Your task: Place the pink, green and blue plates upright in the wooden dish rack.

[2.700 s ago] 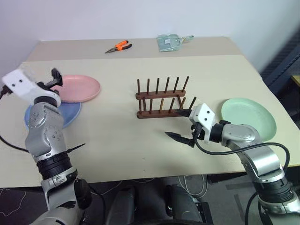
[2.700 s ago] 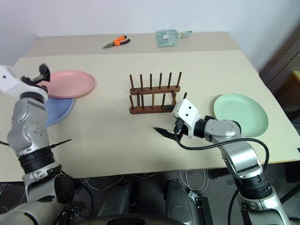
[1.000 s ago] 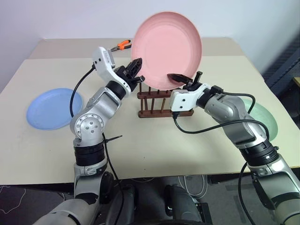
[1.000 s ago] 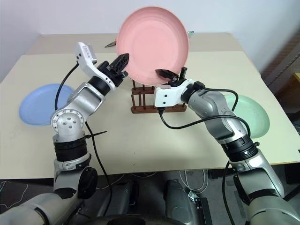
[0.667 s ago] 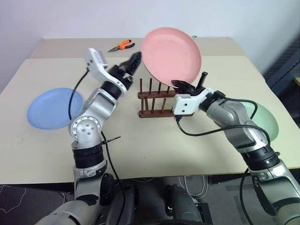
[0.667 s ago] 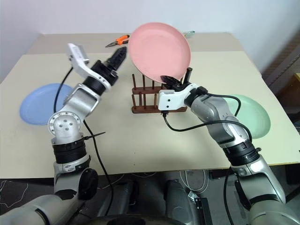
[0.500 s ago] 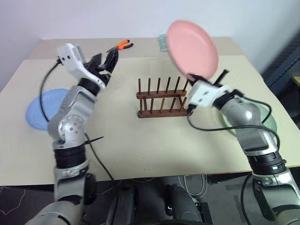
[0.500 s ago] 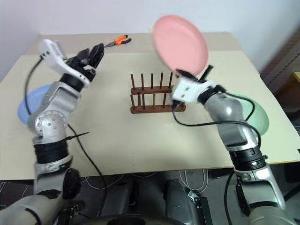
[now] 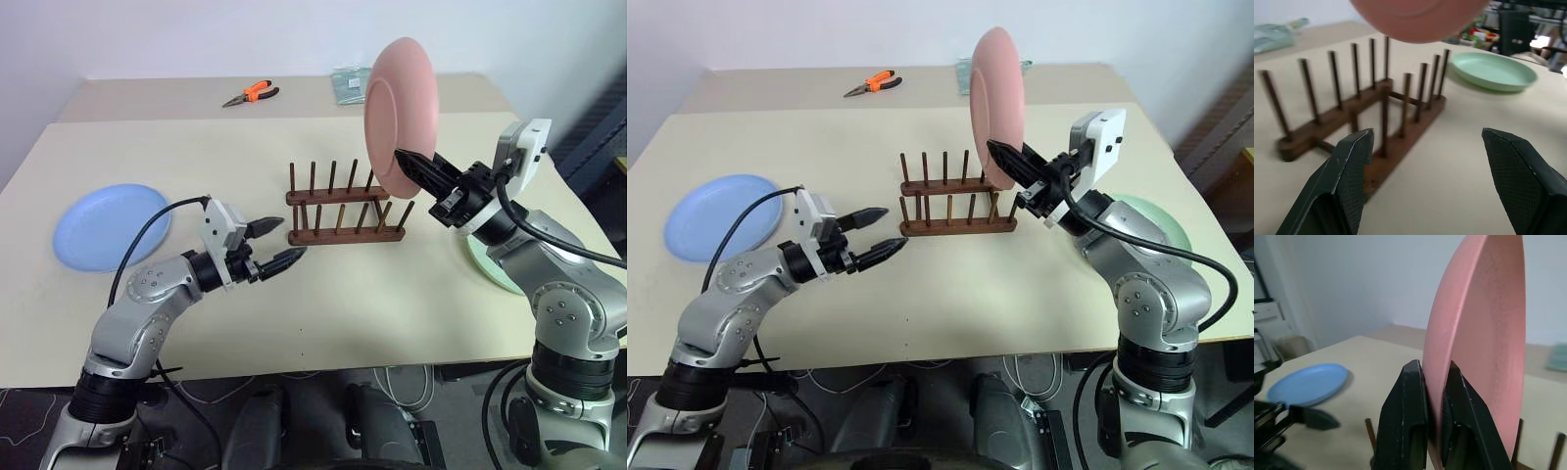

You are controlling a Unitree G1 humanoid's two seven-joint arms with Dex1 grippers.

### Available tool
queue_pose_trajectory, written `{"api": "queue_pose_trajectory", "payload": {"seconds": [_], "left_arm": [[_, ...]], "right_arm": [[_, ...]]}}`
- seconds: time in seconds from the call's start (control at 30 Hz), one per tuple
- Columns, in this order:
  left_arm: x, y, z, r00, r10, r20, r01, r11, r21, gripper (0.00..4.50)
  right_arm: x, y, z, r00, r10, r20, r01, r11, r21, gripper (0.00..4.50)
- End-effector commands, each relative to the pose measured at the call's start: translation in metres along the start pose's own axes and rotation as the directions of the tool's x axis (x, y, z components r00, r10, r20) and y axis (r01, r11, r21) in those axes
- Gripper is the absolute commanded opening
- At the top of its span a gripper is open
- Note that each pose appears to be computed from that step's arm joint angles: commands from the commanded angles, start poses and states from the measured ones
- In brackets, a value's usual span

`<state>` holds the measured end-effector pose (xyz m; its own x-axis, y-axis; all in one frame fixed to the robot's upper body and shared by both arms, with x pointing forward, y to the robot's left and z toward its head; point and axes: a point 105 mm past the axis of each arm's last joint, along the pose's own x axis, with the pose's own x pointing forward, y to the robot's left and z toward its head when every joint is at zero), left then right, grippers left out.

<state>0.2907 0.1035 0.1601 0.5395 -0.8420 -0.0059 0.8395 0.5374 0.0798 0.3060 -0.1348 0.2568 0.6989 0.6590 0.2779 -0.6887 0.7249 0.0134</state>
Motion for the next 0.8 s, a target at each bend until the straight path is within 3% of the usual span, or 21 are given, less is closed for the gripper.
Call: {"api": "queue_pose_trajectory", "payload": {"seconds": [0.03,0.23,0.4,0.5,0.7,0.73,0.8], "left_arm": [[0.004,-0.016,0.01,0.998,-0.061,0.031,0.06,0.998,0.025,3.6],[0.011,-0.033,0.01,0.992,-0.119,0.033,0.118,0.993,0.024,3.6],[0.015,-0.039,0.01,0.99,-0.139,0.03,0.138,0.99,0.034,3.6],[0.017,-0.041,0.008,0.988,-0.153,0.02,0.152,0.987,0.042,3.64],[0.019,-0.044,0.005,0.987,-0.162,0.016,0.161,0.986,0.037,3.64],[0.019,-0.044,0.005,0.987,-0.163,0.015,0.162,0.986,0.037,3.64],[0.019,-0.045,0.003,0.986,-0.164,0.013,0.163,0.986,0.036,3.64]], "right_arm": [[-0.002,-0.006,0.011,0.997,-0.033,0.064,0.032,0.999,0.02,0.0],[-0.006,-0.024,0.005,0.992,-0.104,0.069,0.095,0.987,0.128,0.0],[-0.012,-0.035,-0.01,0.99,-0.14,0.005,0.139,0.982,0.132,0.0],[-0.014,-0.033,-0.017,0.992,-0.123,-0.024,0.125,0.984,0.127,1.15],[-0.015,-0.038,-0.02,0.986,-0.16,-0.05,0.162,0.986,0.026,4.15],[-0.016,-0.038,-0.02,0.985,-0.159,-0.06,0.158,0.987,-0.015,4.48],[-0.022,-0.036,-0.019,0.987,-0.134,-0.089,0.125,0.987,-0.101,4.48]]}}
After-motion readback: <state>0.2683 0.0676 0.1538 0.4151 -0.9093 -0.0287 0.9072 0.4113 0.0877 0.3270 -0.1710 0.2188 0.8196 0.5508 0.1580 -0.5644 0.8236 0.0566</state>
